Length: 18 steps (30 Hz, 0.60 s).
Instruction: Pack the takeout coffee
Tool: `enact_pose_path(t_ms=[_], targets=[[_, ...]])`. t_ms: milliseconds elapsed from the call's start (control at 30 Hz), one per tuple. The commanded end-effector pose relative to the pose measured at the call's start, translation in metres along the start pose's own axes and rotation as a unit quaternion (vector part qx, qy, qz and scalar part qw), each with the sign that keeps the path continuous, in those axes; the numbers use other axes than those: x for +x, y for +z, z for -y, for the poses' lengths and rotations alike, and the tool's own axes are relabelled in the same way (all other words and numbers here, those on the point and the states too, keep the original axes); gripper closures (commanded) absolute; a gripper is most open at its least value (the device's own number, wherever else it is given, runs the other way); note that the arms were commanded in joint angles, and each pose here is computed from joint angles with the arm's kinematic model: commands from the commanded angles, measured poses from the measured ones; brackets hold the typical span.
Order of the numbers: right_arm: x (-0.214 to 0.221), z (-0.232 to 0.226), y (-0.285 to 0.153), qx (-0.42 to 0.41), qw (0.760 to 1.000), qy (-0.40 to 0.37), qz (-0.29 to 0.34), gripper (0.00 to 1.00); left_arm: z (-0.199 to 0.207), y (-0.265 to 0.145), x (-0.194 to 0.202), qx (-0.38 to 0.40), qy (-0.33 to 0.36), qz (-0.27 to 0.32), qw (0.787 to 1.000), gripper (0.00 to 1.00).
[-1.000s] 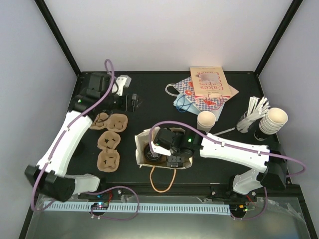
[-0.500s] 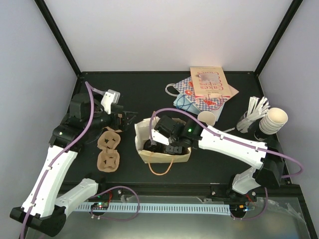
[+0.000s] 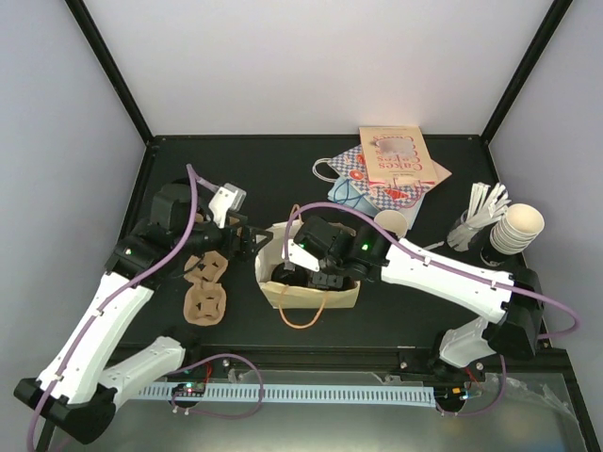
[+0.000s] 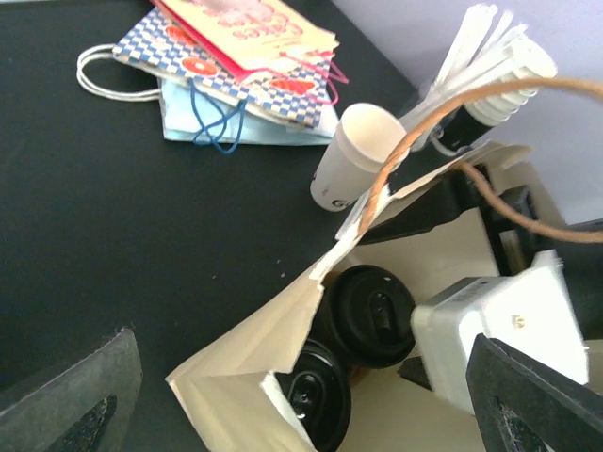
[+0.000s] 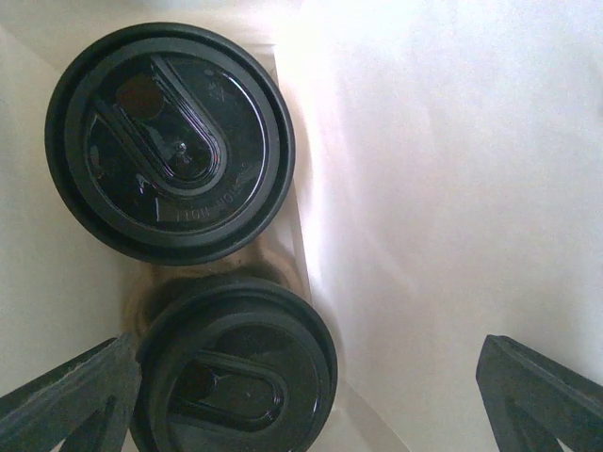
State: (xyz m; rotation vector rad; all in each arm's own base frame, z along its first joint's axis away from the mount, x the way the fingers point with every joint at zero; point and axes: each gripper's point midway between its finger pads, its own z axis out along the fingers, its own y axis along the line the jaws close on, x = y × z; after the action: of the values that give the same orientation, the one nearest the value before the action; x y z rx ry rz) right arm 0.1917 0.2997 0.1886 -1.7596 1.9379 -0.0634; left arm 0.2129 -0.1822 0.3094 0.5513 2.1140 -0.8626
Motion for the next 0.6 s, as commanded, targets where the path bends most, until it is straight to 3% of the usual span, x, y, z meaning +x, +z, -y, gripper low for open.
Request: enact_pose_path(t_ms=[0,567], targets=[[-0.008,0.013,-0.014,0.026,0.999,0.016,0.029,0.00,-0.010,0.009,0.008,-0.030,0.013,-0.034,0.999,0.04],[-0.032,0.052,-0.064,0.102,0.988,0.056,0.099,0.00,-0.030,0.033,0.017,-0.059,-0.013,-0.086,0.995,0.16]])
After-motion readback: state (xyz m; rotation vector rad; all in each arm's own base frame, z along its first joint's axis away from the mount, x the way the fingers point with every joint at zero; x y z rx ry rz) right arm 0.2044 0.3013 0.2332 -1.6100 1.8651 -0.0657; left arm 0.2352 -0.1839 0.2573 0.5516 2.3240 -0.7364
